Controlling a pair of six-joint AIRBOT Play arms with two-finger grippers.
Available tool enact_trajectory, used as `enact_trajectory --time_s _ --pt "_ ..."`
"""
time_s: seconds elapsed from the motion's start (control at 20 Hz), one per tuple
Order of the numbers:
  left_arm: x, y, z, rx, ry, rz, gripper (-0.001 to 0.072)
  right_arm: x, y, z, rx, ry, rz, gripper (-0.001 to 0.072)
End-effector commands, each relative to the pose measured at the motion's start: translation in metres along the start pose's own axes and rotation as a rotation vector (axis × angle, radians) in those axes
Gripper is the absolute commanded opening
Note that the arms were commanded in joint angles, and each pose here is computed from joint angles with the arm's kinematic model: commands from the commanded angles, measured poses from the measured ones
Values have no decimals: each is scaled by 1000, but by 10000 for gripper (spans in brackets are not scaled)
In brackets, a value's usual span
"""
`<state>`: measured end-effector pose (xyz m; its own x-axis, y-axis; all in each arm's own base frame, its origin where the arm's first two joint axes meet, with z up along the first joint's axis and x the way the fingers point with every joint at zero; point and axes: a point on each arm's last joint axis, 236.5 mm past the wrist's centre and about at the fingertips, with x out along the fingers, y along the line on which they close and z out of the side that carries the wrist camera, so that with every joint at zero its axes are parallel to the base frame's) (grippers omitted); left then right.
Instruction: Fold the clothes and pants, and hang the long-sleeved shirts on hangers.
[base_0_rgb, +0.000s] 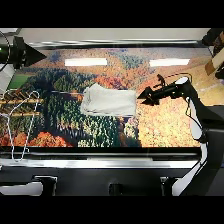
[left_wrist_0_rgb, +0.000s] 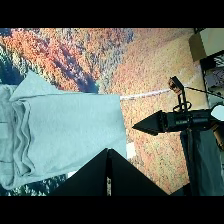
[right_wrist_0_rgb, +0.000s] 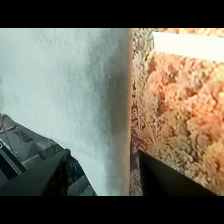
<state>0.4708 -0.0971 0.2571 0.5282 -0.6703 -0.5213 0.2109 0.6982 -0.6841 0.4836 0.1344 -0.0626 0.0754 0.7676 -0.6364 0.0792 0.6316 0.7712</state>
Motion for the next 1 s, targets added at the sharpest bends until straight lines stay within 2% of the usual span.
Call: enact_trajectory --time_s 0.0,0.2,0.35,0.4,0.45,0.55,0.6,0.75,0.95 --pt "0 0 0 0 0 0 18 10 -7 11 2 -50 25 501" --pt "1 1 0 -1 1 1 18 22 -4 13 41 -45 77 500" --pt "1 1 0 -1 0 1 18 46 4 0 -1 2 50 493" --pt "1 1 1 -2 -1 2 17 52 3 -2 -13 8 26 453" --pt "1 1 1 -1 -2 2 18 54 3 -2 -16 7 16 357" --pt "1 3 1 0 -3 11 18 56 5 -1 -16 2 18 110" --pt "1 4 1 0 -3 15 18 56 6 0 -12 -1 25 34" --pt "1 6 1 1 -3 22 18 47 26 10 -16 -49 68 33" --pt "1 6 1 1 -2 22 18 -15 56 55 2 -210 98 33"
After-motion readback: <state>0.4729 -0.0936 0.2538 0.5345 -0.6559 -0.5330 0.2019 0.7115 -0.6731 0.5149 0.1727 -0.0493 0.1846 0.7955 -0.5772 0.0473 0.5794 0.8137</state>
